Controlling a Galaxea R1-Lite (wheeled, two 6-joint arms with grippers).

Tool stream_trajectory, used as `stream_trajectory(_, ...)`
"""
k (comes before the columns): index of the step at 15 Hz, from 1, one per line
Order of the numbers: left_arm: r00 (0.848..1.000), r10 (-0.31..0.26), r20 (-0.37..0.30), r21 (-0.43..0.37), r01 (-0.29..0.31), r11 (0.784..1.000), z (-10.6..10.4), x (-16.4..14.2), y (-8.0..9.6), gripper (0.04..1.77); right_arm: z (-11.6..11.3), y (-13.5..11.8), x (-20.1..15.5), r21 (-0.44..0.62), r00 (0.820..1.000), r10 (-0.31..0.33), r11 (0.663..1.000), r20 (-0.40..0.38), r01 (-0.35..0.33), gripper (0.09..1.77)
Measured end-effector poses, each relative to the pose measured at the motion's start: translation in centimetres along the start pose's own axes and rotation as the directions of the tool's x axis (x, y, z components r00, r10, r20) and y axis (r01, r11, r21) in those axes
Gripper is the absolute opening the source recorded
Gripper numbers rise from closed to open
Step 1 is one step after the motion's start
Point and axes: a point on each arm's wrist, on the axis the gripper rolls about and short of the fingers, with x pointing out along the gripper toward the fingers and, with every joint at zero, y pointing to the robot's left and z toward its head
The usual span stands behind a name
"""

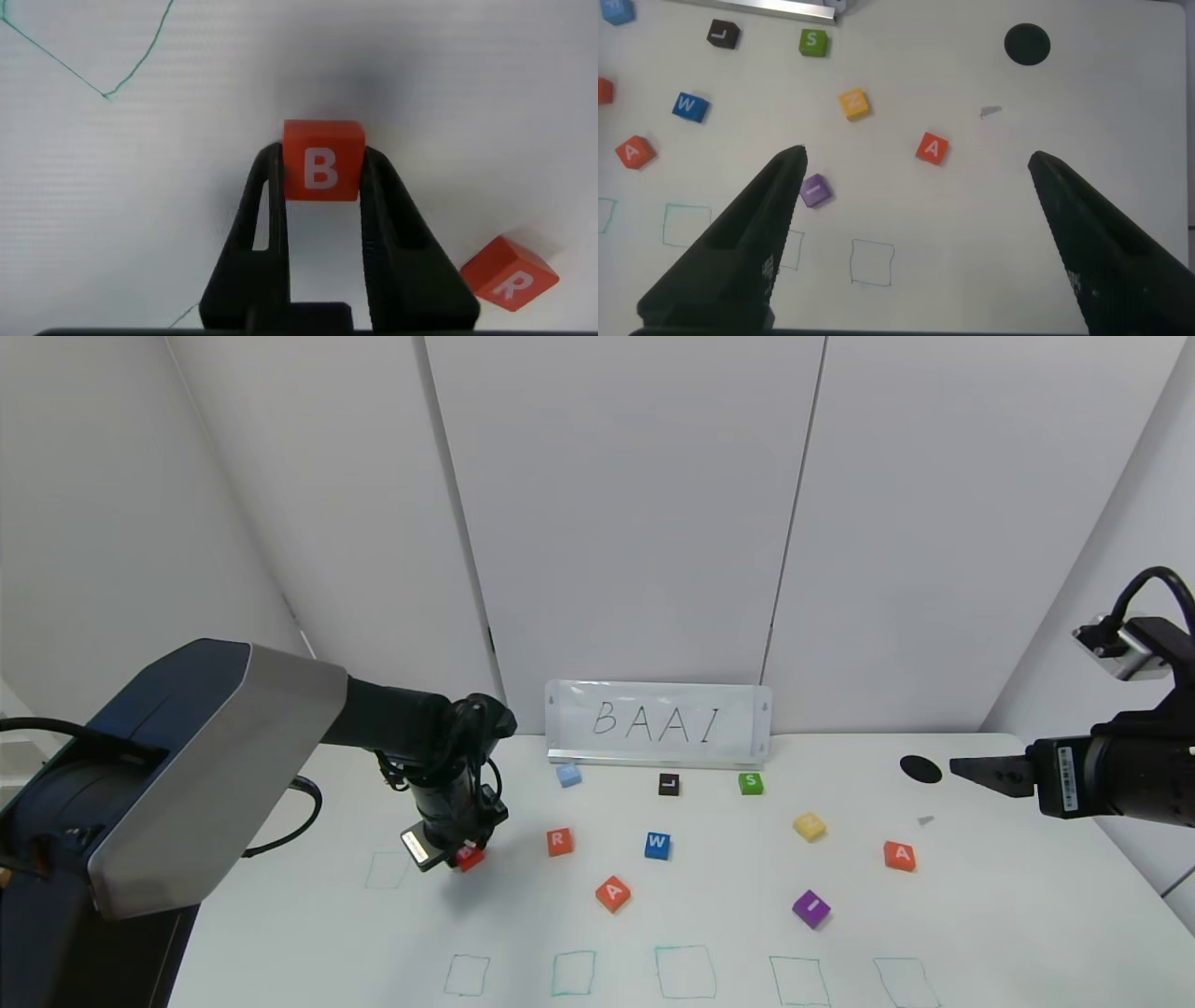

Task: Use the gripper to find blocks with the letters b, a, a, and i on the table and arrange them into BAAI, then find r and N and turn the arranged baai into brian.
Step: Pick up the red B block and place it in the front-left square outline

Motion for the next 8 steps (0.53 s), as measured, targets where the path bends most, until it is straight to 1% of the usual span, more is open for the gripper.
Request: stream_trajectory(8, 1.000, 0.000, 0.002, 0.001, 0.000, 1.000, -0.03, -0.05, -0.03, 0.51, 0.00, 0.03, 0.01, -0.001, 1.000, 0.001, 1.000, 0.000, -0.001, 1.71)
